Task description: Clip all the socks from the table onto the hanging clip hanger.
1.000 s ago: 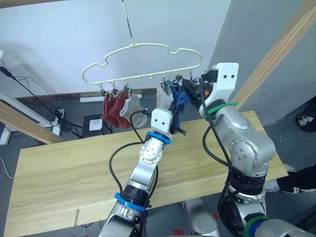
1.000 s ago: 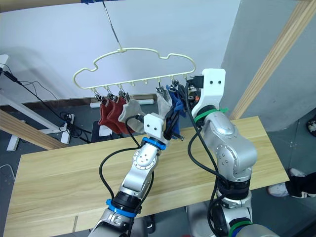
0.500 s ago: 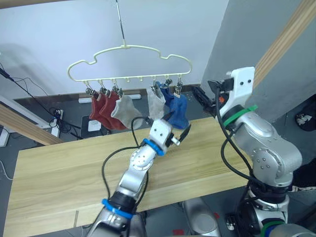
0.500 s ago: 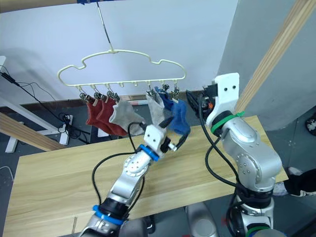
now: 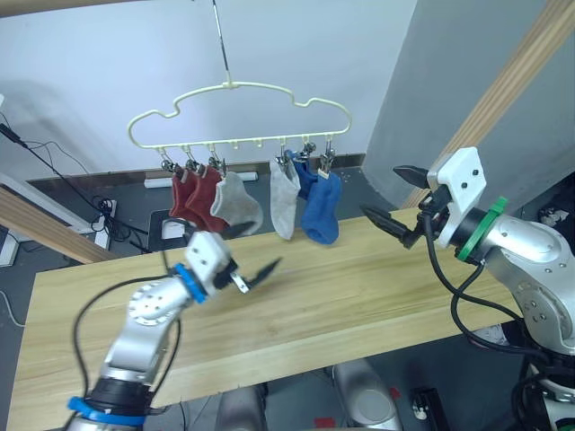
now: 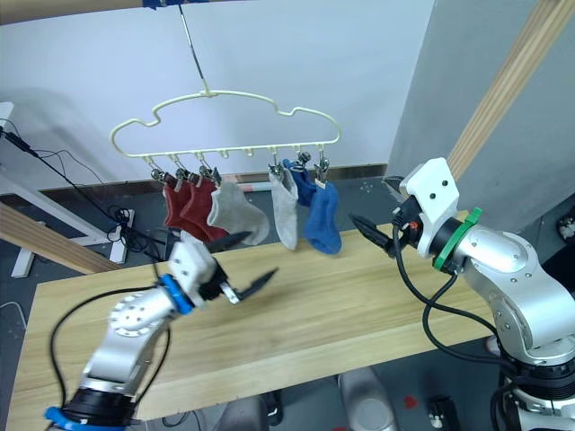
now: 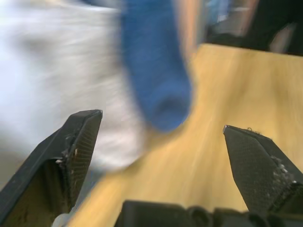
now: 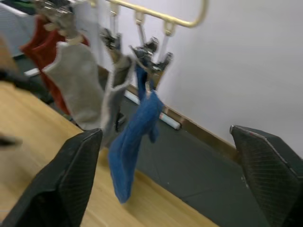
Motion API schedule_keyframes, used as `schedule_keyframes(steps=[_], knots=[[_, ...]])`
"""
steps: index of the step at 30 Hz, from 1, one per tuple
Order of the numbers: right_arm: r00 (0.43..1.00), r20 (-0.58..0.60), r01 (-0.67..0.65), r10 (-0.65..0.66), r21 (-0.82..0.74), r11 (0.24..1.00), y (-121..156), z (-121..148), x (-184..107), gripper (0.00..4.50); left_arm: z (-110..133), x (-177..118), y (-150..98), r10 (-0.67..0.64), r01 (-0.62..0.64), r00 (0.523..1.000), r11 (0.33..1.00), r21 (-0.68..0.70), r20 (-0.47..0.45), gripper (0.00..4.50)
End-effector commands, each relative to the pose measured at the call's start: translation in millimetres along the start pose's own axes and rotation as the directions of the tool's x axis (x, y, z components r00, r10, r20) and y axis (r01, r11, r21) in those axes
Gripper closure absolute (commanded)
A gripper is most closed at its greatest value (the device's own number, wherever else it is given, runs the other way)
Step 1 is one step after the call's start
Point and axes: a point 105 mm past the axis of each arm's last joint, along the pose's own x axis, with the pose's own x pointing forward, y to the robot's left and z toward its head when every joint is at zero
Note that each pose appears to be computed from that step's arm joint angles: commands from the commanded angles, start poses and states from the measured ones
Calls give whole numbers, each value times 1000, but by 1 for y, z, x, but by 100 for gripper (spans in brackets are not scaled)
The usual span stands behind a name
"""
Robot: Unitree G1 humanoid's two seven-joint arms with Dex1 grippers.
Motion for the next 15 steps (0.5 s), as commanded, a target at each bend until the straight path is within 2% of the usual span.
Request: schedule_keyframes(steps=[1, 2, 7, 9, 11, 15], knots=[[996, 10, -89, 90, -114, 990, -7, 10, -11, 1, 17, -33, 6, -45, 40, 998, 996, -80, -53, 3], [994, 5, -105, 107, -132, 986, -9, 10, -13, 1, 19, -41, 7, -63, 56, 994, 994, -90, -84, 3], [985, -41, -174, 170, -177, 969, -20, 2, -22, 1, 19, -67, 28, -1, -22, 973, 995, -99, -231, 3], [983, -52, -182, 176, -166, 969, -24, -1, -26, 1, 14, -76, 41, 83, -89, 951, 996, -7, -299, 3], [978, -71, -205, 195, -173, 963, -26, -5, -29, 1, 5, -89, 57, 171, -149, 907, 985, 85, -385, 3], [971, -89, -234, 220, -190, 954, -28, -7, -31, 1, 9, -100, 77, 203, -182, 896, 979, 92, -395, 3]])
